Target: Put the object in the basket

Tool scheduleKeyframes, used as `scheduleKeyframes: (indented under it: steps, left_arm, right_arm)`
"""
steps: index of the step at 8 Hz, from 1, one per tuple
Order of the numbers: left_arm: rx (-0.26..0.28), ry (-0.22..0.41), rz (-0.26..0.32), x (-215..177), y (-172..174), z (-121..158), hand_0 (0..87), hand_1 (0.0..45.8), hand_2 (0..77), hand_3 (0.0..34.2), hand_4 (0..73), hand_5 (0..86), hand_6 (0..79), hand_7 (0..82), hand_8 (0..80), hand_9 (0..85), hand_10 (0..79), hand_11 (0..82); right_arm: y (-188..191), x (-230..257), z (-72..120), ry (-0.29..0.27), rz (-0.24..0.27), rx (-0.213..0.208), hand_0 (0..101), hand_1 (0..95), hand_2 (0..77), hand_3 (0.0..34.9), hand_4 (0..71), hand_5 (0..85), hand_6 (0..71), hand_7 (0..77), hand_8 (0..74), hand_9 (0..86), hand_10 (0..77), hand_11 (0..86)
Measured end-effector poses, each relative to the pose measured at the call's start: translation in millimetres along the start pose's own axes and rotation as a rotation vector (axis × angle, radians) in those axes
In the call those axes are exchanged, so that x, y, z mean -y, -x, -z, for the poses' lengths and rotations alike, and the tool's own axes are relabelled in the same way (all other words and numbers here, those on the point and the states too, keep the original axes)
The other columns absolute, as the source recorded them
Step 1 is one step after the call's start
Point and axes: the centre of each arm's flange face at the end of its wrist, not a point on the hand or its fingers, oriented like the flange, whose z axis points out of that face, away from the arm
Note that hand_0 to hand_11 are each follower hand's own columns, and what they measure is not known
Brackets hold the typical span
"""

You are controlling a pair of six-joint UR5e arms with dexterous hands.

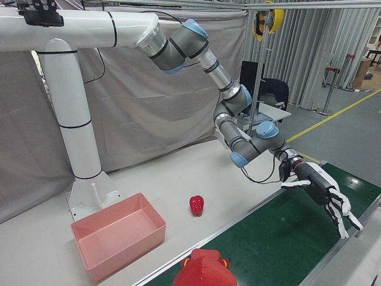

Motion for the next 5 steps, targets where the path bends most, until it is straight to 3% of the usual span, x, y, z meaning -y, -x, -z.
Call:
scheduleKeyframes:
  steps: [5]
  left_arm:
    - [-0.001,-0.002,0.000,1.1,-0.4,0.6,50.8,8.7,0.5,28.6,0.5,29.5,3.3,7.1,15.3,13.1,2.2,4.4]
  right_arm:
    - [0.0,0.4,0.0,-0.001,0.000,0.000,0,0.0,1.1,0.0,0.0,0.0,0.0,0.5,0.0,0.0,0.0,0.0]
